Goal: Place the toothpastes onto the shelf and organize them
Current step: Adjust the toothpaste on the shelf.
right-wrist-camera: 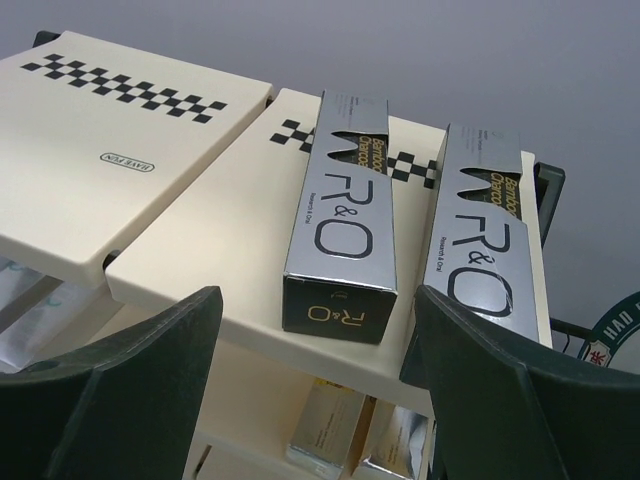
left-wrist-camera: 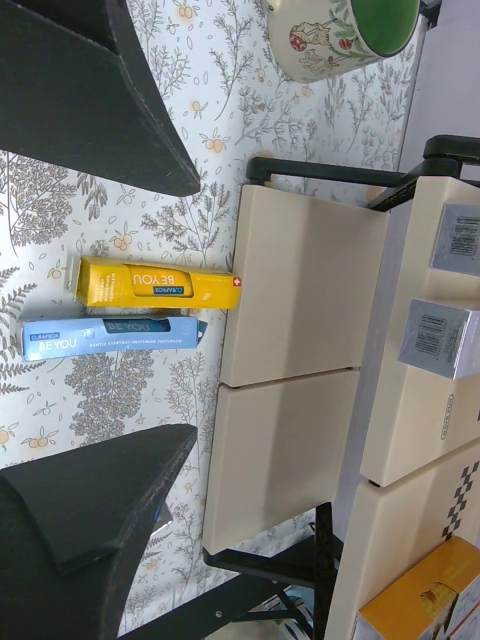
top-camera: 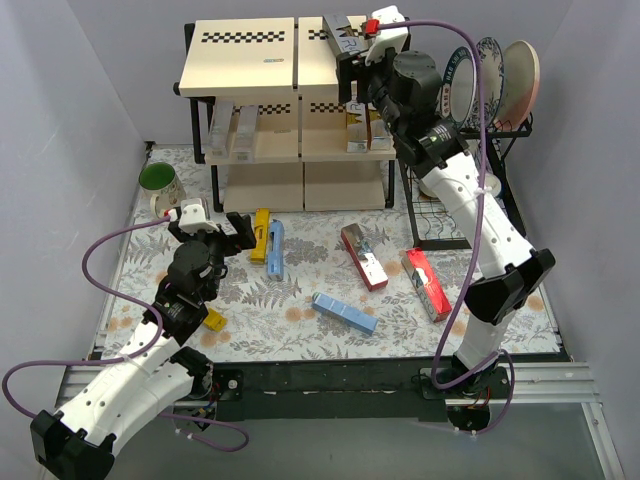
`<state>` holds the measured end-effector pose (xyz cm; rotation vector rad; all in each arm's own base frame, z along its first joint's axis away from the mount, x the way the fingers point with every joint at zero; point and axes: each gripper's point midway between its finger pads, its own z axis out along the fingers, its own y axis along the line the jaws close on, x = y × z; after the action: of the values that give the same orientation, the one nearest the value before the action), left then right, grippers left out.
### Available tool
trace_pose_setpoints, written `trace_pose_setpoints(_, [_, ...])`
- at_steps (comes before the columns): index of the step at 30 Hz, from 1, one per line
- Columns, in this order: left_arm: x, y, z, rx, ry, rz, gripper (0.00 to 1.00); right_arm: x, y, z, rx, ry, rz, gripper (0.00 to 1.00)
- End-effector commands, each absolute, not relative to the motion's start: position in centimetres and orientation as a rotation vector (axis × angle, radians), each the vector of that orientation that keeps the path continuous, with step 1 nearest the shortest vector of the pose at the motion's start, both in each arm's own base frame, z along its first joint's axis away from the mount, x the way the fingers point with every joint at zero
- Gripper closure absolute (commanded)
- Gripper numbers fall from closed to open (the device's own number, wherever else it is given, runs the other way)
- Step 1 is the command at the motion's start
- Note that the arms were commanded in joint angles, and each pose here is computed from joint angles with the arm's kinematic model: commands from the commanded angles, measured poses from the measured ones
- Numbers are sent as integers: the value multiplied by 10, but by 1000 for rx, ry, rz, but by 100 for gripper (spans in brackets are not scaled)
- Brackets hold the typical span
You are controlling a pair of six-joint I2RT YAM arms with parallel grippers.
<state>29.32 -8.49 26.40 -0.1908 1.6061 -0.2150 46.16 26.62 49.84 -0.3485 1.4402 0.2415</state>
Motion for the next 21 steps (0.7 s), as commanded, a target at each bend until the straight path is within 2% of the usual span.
trace_pose_setpoints(1, [293,-84,281,-200,1573,-229,2,471,269,504,-324,1409,251,16])
trace_pose_setpoints(21, [291,-82,279,-196,1587,-217,2,466,270,508,-331,1401,274,23])
